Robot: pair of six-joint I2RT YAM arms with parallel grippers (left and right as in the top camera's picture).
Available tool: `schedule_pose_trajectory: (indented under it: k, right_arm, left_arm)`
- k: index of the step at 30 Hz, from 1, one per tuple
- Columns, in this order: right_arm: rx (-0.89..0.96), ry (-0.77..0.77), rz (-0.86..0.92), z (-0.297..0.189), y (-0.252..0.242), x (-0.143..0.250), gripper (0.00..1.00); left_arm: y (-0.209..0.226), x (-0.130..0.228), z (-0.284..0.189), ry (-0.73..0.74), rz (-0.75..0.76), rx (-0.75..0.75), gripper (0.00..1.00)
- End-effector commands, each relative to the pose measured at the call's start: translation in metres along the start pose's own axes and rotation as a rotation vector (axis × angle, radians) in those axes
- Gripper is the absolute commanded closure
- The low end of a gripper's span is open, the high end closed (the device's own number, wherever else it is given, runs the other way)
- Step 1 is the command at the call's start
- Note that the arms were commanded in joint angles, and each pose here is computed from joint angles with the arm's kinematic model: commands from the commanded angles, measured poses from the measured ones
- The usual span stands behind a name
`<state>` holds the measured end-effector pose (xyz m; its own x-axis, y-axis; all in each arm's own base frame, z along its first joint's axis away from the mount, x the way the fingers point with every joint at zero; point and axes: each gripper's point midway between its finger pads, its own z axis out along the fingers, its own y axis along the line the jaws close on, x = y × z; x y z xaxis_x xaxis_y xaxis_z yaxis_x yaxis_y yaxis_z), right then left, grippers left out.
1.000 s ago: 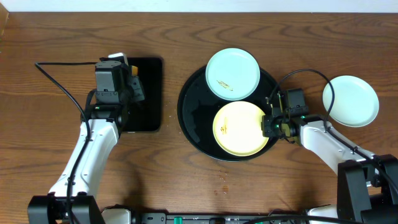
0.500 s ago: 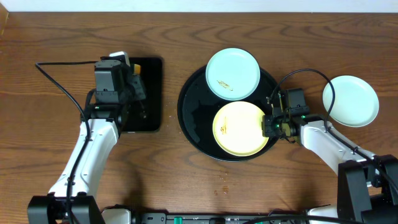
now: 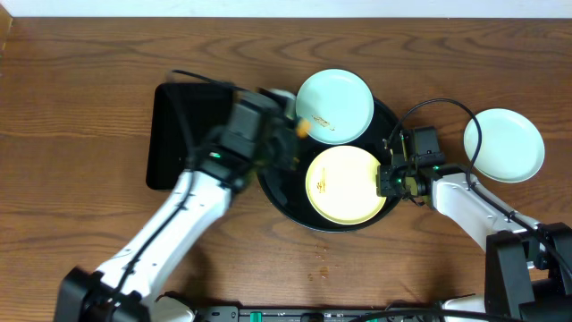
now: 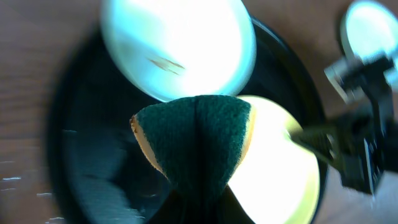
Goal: Clean dirty plates on tray and stack at the side
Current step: 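Carry the sponge with the left gripper onto the yellow plate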
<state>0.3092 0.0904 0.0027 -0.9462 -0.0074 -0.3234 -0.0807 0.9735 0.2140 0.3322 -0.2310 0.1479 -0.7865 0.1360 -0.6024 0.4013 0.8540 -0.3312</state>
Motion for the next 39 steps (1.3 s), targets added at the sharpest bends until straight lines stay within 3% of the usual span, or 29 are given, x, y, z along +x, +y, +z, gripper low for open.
schedule_pose_trajectory:
  k: [1, 7, 12, 17, 30, 39]
  right_arm:
    - [0.026, 0.040, -0.002, 0.006, -0.005, 0.012, 0.99]
    - [0.026, 0.041, -0.002, 0.006, -0.005, 0.012, 0.99]
    - [0.022, 0.041, -0.002, 0.006, -0.004, 0.012, 0.98]
    - [0.022, 0.042, -0.001, 0.006, -0.004, 0.012, 0.98]
    - [0.023, 0.045, -0.001, 0.006, -0.004, 0.013, 0.98]
    - [0.023, 0.044, -0.001, 0.006, -0.004, 0.013, 0.97]
  left_arm:
    - [-0.017, 0.018, 0.023, 0.067, 0.017, -0.008, 0.92]
    - [-0.036, 0.070, 0.070, 0.225, 0.078, -0.003, 0.92]
    - [-0.038, 0.090, 0.091, 0.277, 0.077, -0.007, 0.93]
    - [-0.039, 0.088, 0.103, 0.253, 0.082, 0.001, 0.93]
    - [-0.012, 0.074, 0.104, 0.165, 0.018, -0.163, 0.93]
    - [-0.012, 0.073, 0.106, 0.159, 0.009, -0.161, 0.93]
